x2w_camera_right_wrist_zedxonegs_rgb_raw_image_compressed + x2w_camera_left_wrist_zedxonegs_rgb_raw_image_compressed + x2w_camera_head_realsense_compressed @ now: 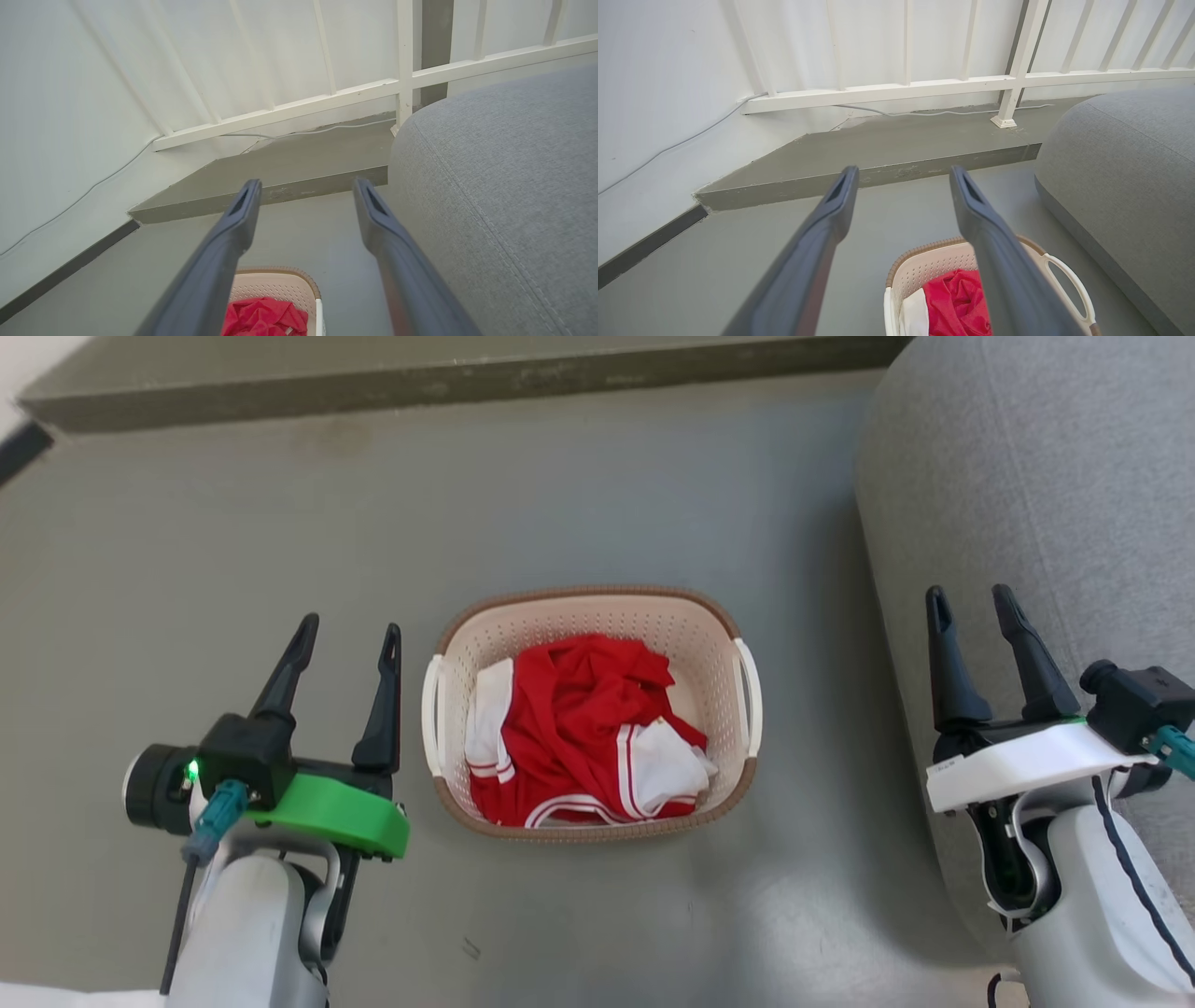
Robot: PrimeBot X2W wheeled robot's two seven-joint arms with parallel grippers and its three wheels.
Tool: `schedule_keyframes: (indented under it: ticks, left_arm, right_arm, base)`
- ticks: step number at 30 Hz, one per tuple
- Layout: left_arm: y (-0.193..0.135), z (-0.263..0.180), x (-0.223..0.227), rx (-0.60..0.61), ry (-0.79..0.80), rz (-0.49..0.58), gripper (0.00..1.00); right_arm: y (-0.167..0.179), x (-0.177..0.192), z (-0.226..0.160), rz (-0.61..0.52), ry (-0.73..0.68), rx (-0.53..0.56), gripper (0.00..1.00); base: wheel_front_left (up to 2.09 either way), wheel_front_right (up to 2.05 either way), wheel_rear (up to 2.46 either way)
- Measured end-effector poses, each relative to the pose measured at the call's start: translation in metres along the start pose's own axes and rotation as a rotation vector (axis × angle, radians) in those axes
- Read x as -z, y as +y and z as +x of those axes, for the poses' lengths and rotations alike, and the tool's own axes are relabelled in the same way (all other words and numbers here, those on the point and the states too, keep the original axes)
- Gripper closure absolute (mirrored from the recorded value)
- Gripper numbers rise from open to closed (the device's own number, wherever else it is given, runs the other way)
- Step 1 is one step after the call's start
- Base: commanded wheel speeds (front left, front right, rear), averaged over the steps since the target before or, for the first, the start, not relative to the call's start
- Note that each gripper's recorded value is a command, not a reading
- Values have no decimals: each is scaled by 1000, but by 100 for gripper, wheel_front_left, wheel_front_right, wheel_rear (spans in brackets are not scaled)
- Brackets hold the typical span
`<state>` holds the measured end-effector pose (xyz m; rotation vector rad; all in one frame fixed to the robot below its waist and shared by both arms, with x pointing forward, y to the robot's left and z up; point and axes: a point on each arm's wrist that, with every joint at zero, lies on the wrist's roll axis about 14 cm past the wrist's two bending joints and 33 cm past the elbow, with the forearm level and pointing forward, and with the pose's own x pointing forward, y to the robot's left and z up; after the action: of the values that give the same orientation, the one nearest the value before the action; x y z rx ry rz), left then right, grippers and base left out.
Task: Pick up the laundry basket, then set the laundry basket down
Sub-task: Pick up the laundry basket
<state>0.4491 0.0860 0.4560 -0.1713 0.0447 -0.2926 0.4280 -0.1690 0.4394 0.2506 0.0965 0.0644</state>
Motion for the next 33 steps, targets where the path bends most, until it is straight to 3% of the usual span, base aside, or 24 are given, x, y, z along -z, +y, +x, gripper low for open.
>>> schedule_keyframes:
  ticks: [33]
  left_arm:
    - [28,50,139,-7,301,-72,0]
  right_arm:
    - [-13,137,57,23,338,7,0]
  base:
    - [0,0,0]
